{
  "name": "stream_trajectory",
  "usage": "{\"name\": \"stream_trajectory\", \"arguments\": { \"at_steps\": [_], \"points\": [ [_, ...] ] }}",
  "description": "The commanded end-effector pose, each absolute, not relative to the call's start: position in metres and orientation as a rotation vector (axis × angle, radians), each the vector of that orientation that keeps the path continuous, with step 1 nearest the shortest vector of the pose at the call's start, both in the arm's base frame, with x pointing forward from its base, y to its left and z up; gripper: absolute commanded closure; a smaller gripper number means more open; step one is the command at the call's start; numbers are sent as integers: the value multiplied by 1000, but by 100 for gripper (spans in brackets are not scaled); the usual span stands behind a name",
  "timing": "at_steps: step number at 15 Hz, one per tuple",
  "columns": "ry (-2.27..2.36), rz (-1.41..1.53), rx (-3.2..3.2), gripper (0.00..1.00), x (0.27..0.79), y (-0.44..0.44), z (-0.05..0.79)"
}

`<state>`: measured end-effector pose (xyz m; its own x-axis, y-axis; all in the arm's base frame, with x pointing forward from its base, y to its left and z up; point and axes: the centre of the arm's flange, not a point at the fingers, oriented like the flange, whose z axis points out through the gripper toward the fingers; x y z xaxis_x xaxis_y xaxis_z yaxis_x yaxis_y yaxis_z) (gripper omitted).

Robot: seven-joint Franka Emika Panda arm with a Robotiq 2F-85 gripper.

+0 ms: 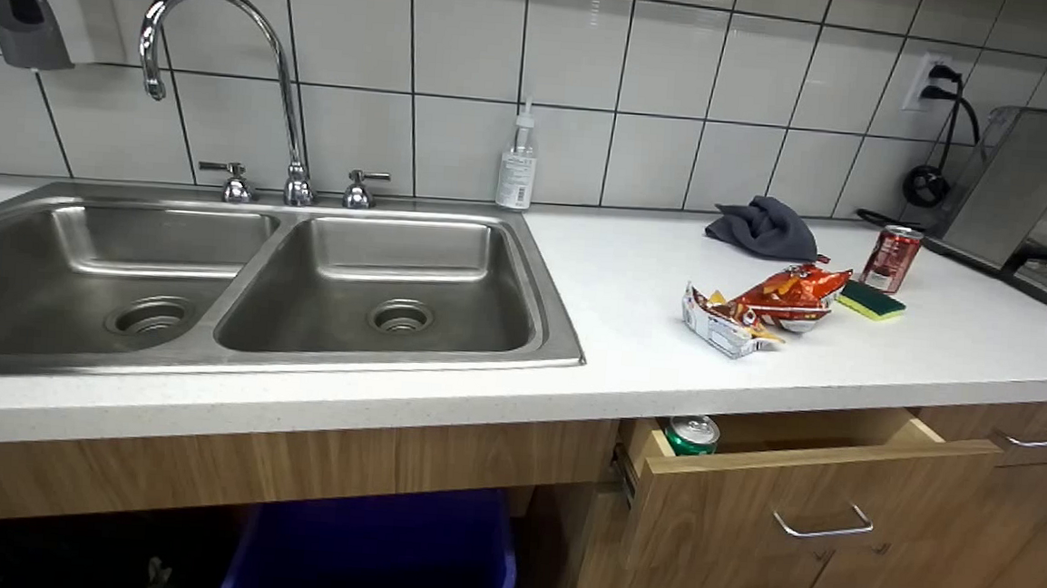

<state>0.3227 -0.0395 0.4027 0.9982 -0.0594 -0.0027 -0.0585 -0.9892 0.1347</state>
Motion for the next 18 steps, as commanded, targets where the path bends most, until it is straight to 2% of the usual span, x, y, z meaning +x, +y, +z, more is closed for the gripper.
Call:
{"name": "stream_trajectory", "arguments": {
  "at_steps": [1,18],
  "points": [
    [-84,-5,2991,0,338,-24,377],
    [8,-105,3018,0,383,-4,302]
  ]
}}
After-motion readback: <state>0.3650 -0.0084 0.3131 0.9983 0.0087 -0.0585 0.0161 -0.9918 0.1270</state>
